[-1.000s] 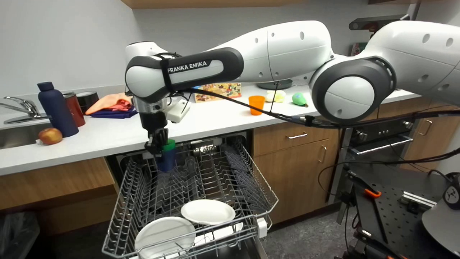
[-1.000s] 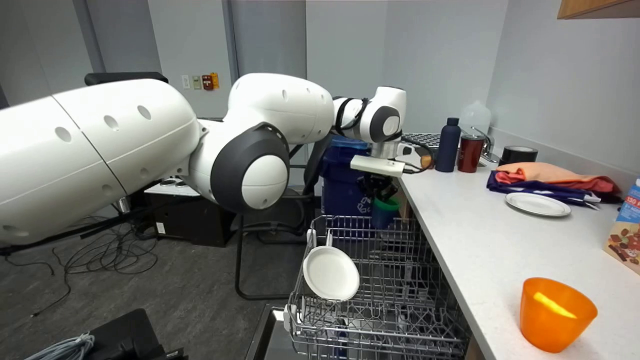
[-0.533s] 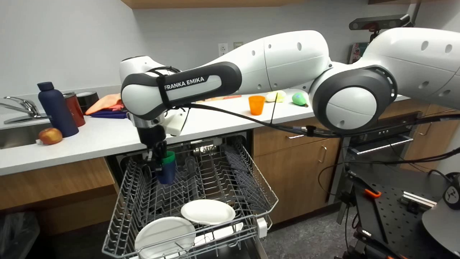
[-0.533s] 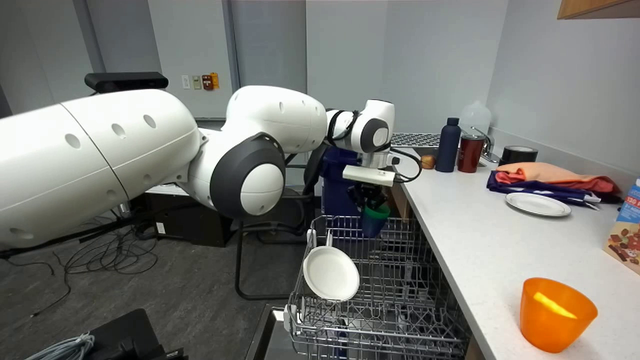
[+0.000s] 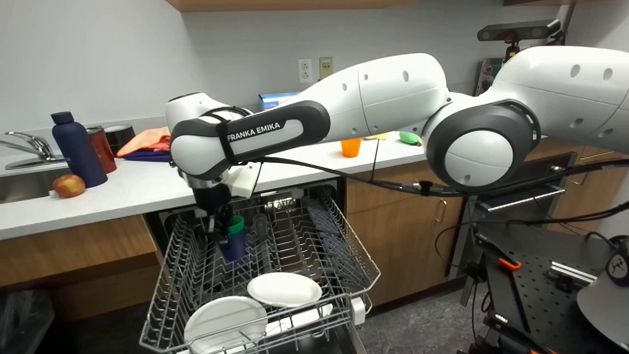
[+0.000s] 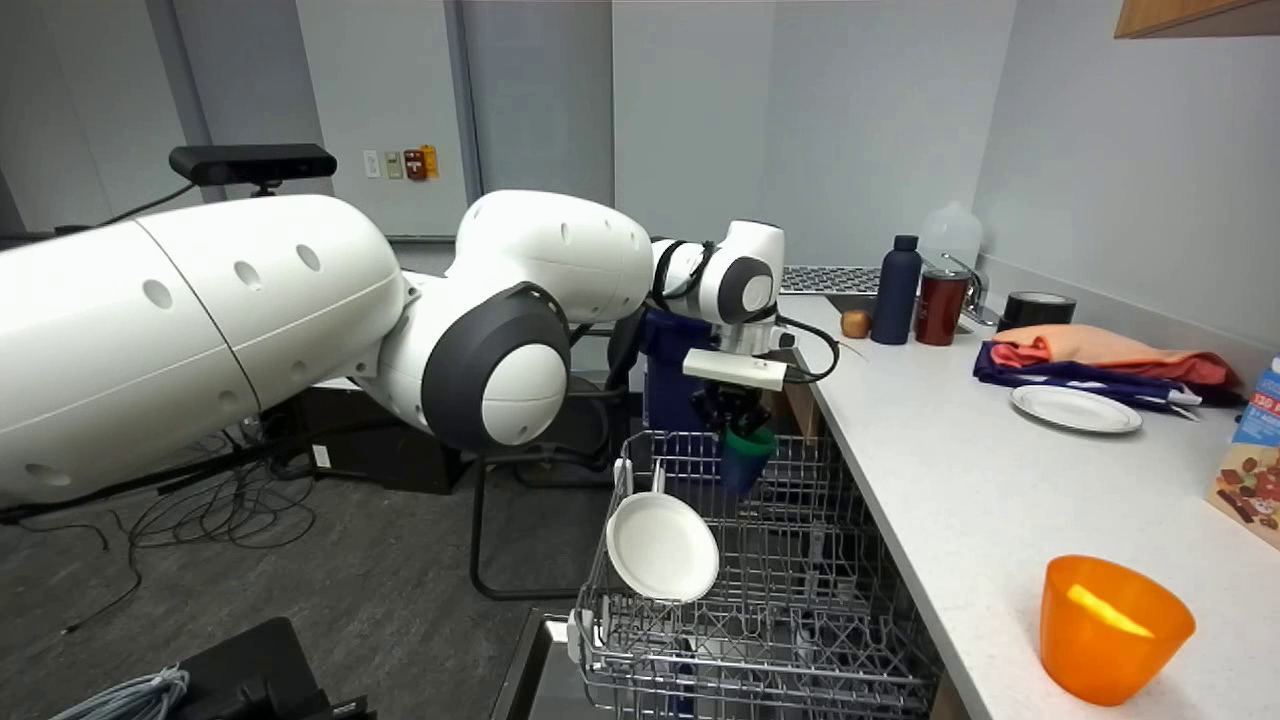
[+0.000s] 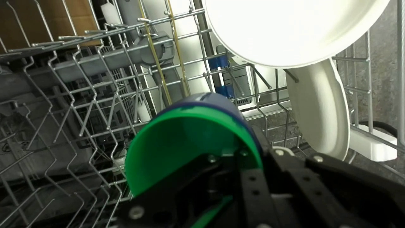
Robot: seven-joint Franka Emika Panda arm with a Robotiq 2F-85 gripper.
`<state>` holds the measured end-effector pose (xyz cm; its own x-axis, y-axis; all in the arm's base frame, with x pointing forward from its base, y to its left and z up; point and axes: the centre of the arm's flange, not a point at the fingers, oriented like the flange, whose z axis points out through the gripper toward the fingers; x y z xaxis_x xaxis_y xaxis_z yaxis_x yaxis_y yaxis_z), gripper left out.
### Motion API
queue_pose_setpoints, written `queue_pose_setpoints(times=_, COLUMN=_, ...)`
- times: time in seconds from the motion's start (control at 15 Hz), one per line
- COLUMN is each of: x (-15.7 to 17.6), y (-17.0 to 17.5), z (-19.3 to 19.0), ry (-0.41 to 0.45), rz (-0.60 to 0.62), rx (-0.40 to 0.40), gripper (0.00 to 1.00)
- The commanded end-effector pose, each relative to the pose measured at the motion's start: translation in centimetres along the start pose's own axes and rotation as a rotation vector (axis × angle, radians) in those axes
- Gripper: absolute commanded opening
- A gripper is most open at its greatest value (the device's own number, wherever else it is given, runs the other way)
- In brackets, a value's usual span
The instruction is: Stack up the cups and put them inside the washer
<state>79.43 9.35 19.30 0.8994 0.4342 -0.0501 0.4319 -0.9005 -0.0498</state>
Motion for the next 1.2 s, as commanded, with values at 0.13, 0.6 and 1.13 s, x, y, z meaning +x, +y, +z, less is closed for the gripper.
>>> queue_pose_setpoints(times=0.13, x=-3.0, y=-0.6, z=1.3, ry=0.005, rz=-0.018, rx=-0.030, gripper=0.02)
queue_pose_setpoints(times=0.6, x=-3.7, y=-0.4, z=1.9, ry=0.003, rz=-0.012, rx=-0.037, gripper=0.02)
queue_pose_setpoints(times=1.13, x=-3.8, y=-0.3, z=2.0, ry=-0.003, rz=-0.001, rx=-0.044, gripper=0.32)
